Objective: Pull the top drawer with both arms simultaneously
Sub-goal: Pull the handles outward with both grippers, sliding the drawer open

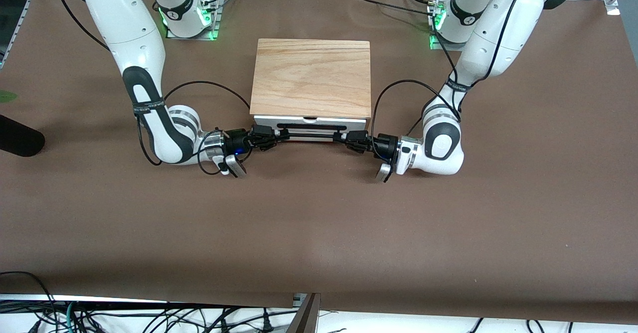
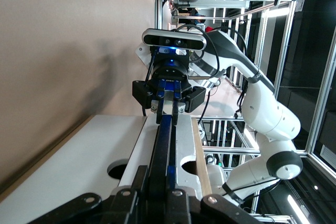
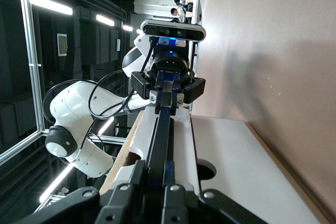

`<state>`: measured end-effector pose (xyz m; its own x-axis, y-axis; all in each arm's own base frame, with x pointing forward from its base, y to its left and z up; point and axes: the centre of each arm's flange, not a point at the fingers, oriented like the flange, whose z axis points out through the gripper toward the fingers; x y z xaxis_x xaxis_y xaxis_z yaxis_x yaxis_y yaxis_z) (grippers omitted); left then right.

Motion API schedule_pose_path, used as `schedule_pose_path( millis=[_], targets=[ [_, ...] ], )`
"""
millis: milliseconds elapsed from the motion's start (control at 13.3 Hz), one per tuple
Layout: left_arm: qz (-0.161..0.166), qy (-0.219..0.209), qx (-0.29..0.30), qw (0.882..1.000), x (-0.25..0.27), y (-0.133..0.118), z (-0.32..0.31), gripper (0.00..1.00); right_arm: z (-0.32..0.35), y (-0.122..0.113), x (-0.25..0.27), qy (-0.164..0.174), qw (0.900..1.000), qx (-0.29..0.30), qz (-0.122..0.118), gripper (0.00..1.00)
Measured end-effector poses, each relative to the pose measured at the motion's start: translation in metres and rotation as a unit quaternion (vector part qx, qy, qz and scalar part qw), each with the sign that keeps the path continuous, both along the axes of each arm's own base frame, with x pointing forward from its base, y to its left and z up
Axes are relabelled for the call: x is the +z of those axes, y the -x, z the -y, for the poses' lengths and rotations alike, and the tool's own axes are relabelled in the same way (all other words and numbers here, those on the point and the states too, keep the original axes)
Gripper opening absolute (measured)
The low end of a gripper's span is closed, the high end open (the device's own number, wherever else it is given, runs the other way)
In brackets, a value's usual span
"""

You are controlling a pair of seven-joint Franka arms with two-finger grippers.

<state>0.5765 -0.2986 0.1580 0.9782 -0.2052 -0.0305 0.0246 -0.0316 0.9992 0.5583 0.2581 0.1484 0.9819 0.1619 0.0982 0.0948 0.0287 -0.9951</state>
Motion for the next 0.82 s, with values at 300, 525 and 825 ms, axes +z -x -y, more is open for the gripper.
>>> schedule_pose_path(
  millis=[300,525,825],
  targets=[
    [-0.013,-0.003,0.008,1.000,0.001,-0.026,0.000,0.18,0.001,-0.025,0.005,0.009,1.000,-0.010,-0.006,0.17],
    [-0.018,-0.005,0.016,1.000,0.003,-0.047,-0.001,0.18,0.002,-0.049,0.008,0.014,1.000,-0.019,-0.007,0.17],
    [-0.013,-0.010,0.028,0.999,0.006,-0.066,-0.004,0.18,0.000,-0.073,0.008,0.014,1.000,-0.023,-0.011,0.17]
  ],
)
